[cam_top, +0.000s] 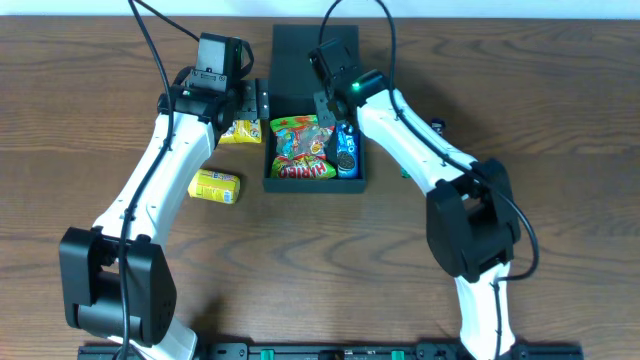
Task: Pack container
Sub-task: 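Lower the Oreo pack into the box beside the Haribo bag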
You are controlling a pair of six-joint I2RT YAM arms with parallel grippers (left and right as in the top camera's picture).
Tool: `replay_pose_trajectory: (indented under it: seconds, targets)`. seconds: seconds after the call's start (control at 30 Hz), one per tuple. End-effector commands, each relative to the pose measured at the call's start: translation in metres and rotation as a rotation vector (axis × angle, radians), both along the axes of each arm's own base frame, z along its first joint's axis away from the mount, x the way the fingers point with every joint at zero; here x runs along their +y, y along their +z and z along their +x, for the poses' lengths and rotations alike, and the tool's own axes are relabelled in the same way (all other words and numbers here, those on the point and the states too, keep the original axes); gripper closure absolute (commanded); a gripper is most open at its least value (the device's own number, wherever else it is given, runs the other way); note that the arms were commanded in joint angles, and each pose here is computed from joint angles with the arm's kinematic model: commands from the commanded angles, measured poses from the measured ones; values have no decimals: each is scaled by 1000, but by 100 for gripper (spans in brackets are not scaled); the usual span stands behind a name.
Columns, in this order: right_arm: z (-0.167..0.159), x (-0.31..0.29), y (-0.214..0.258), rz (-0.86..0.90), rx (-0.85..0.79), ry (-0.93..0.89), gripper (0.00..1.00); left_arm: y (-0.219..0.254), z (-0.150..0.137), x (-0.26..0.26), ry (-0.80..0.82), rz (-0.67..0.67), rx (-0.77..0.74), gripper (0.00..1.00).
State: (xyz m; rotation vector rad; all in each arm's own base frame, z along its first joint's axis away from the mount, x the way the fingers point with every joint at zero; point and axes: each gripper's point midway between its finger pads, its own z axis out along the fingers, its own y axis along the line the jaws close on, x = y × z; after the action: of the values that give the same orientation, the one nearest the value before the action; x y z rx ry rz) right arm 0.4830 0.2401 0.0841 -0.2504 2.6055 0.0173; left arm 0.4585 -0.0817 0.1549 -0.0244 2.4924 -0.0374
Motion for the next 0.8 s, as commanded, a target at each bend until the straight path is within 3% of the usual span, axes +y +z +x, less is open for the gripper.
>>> replay_pose_trajectory:
  seconds: [0.0,0.23,0.5,0.63,0.77]
  targets:
    - [10,-16,5,-47,-31,-35,99,5,2,0,-5,-1,-8,5]
    - [-1,-27,-47,-119,87,-43,99,4,1,0,-5,0,-2,5]
    - [-4,-29,-59,-134,112,-42,99,4,1,0,-5,0,-2,5]
    - [2,-27,-24,-101,53,-47,99,4,1,0,-5,0,-2,5]
    - [10,-39,56,-58,-100,-87,99,4,1,0,-6,0,-2,5]
